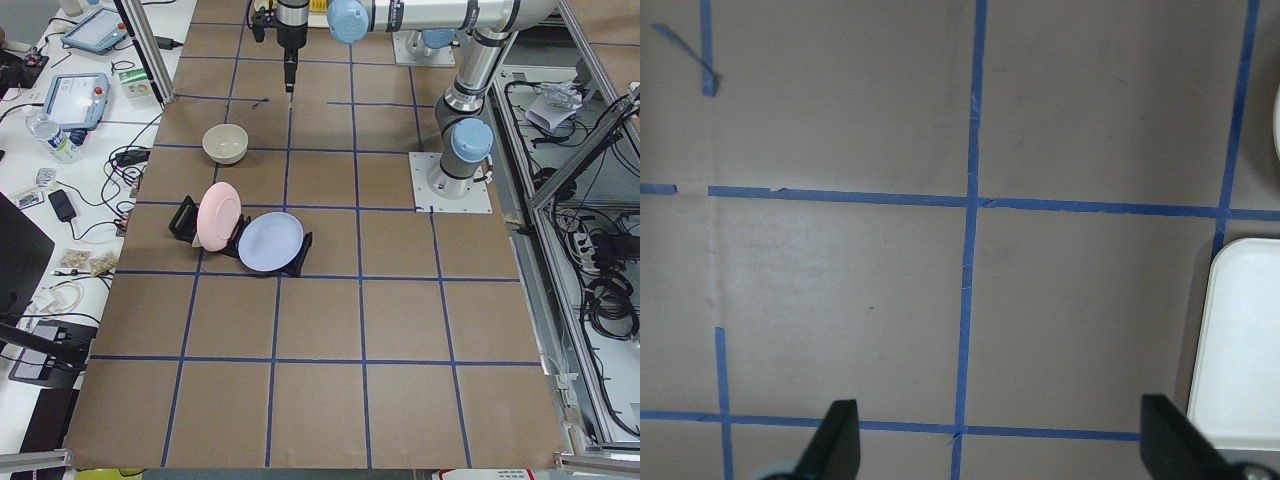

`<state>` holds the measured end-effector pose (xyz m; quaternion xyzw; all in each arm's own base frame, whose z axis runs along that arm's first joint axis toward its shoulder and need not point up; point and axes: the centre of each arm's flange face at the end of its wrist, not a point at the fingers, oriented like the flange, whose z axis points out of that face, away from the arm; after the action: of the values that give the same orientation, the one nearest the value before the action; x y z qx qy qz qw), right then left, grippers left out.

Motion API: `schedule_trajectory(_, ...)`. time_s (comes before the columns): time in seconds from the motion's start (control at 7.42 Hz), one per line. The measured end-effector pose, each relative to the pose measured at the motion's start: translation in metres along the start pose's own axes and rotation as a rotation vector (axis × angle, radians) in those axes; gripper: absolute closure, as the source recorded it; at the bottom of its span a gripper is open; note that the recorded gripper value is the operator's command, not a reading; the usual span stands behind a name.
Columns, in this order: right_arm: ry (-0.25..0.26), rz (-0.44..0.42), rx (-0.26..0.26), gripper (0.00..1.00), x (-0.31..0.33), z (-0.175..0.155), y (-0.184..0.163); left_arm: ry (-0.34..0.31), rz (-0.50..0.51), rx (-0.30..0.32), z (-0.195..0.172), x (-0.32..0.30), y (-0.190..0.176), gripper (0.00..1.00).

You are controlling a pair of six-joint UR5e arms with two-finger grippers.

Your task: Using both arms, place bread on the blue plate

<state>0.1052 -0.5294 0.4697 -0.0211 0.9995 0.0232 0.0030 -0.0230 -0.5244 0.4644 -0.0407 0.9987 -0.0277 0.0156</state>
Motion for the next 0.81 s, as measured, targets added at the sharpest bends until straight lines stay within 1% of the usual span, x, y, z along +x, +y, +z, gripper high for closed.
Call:
schedule_trajectory(0.13, -0.006, 0.041, -0.028, 0.0, 0.038, 0.014, -0.003, 0.0, -0.061, -0.027, 0.017, -0.05, -0.006, 0.0)
schedule_trajectory(0.27, -0.017, 0.056, -0.048, 0.0, 0.079, 0.032, -0.003, 0.003, -0.125, -0.057, 0.037, -0.093, -0.015, 0.0)
schedule_trajectory(0.54, -0.02, -0.009, -0.03, 0.0, 0.143, 0.069, -0.003, 0.012, -0.261, -0.099, 0.095, -0.194, -0.033, 0.0)
schedule_trajectory(0.67, -0.008, -0.042, -0.014, 0.0, 0.165, 0.087, -0.001, 0.016, -0.315, -0.108, 0.13, -0.251, -0.035, 0.0)
schedule_trajectory(0.81, 0.007, -0.071, -0.009, 0.0, 0.186, 0.105, 0.004, 0.014, -0.352, -0.102, 0.161, -0.293, -0.037, 0.0)
